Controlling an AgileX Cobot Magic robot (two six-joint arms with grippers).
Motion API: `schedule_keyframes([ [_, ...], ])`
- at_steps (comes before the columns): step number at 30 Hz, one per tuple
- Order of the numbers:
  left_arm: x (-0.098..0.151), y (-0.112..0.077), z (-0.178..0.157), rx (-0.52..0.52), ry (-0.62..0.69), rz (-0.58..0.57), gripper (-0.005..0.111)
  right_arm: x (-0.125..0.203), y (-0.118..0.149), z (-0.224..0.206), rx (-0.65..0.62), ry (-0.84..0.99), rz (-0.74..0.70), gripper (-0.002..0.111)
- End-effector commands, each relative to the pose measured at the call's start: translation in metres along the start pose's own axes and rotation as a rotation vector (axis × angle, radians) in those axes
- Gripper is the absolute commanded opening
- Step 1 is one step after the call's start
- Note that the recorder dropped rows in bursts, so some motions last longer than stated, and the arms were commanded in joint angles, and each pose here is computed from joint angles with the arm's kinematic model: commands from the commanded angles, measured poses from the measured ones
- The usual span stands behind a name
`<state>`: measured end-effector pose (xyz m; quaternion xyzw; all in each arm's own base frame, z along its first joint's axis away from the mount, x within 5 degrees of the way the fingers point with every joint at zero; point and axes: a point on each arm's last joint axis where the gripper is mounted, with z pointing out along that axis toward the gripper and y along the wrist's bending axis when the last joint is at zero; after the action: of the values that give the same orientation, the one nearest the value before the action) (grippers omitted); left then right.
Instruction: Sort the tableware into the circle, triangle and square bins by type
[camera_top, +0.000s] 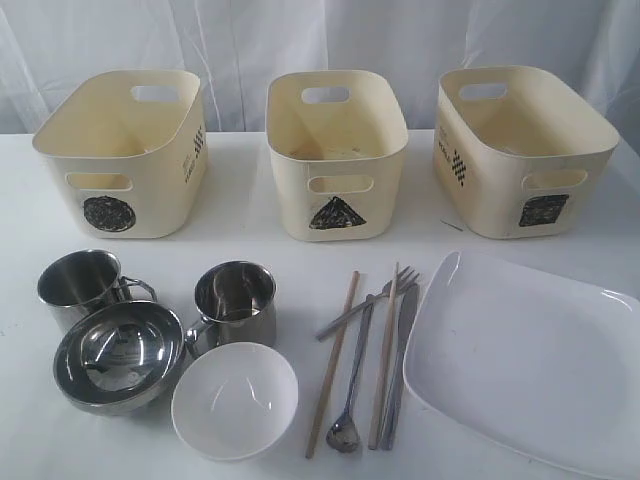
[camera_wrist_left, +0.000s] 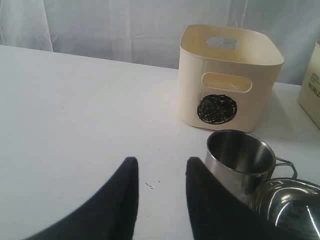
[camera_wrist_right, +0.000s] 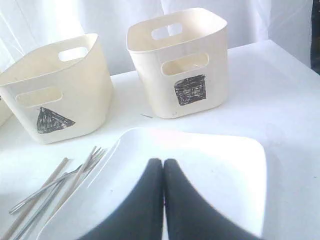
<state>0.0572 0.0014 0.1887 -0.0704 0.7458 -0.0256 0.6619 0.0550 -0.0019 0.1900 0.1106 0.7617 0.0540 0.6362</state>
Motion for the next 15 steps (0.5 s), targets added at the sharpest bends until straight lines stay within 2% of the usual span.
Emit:
schedule_keyframes([
  [1, 0.001, 0.000, 0.000, -0.001, -0.001, -0.013, 0.038, 0.001, 0.000, 0.000, -0.002, -0.007, 0.000, 0.000],
  [8, 0.001, 0.000, 0.000, -0.001, -0.001, -0.013, 0.038, 0.001, 0.000, 0.000, -0.002, -0.007, 0.000, 0.000],
  [12, -0.009, 0.002, -0.001, -0.018, -0.108, -0.015, 0.038, 0.001, 0.000, 0.000, -0.002, -0.007, 0.000, 0.000],
  [14, -0.014, 0.003, -0.001, -0.021, -0.173, -0.089, 0.038, 0.001, 0.000, 0.000, -0.002, -0.007, 0.000, 0.000],
  [15, -0.018, 0.003, -0.002, -0.017, -0.215, -0.178, 0.038, 0.001, 0.000, 0.000, -0.002, -0.007, 0.000, 0.000],
])
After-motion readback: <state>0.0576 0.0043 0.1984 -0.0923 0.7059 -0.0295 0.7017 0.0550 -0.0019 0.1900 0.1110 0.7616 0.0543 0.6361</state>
